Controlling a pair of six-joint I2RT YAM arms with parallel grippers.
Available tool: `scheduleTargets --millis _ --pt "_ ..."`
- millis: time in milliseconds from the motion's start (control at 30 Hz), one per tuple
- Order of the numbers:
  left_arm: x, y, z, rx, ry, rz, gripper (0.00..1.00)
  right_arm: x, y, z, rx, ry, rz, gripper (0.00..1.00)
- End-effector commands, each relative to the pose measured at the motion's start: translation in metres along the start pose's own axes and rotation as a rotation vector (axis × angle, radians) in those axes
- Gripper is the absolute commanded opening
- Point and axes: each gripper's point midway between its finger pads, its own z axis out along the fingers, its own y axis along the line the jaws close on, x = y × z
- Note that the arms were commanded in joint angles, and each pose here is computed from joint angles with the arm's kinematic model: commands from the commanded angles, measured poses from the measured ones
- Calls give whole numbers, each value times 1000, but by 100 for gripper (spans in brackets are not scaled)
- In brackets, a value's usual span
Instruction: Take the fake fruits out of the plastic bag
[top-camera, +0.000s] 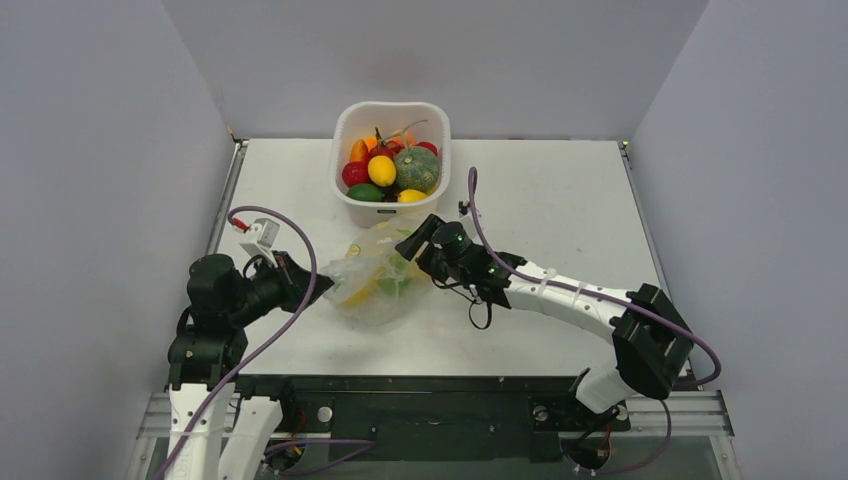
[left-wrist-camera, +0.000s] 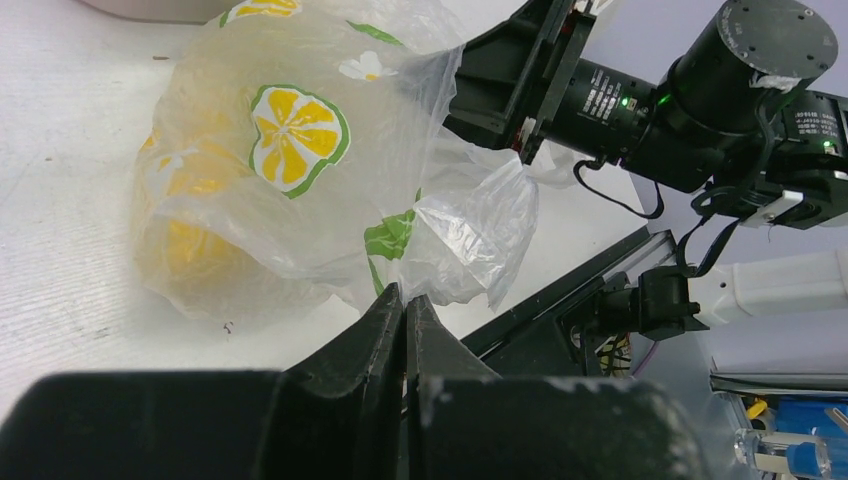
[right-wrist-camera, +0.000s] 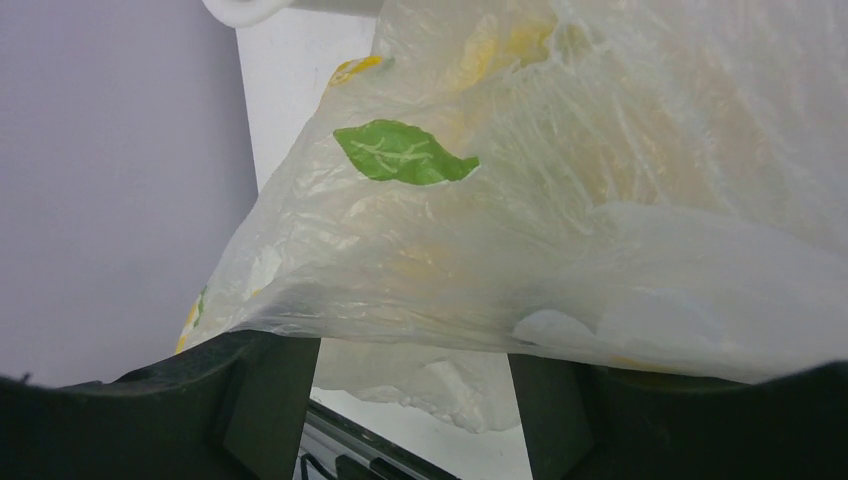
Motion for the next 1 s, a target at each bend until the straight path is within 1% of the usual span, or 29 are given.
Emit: scheduleTargets --millis 0,233,467,600,733,867,967 --pt "0 -6 -2 37 -9 46 0 -34 36 -2 -94 -74 70 62" --pt "1 -5 -3 31 -7 52 0 -49 23 -6 -72 -112 86 63" --pt "-3 -13 -4 64 -18 48 0 -34 35 9 -90 -59 79 63" --pt "-3 -14 -3 70 -20 39 0 -13 47 11 -91 -23 34 63" --pt "-2 -16 -3 85 -22 33 0 4 58 14 -116 -1 34 64" --pt "0 -17 -3 91 -13 34 0 12 71 19 -134 21 19 64" --pt "2 -20 -5 106 -10 31 0 9 75 24 -119 0 -34 64"
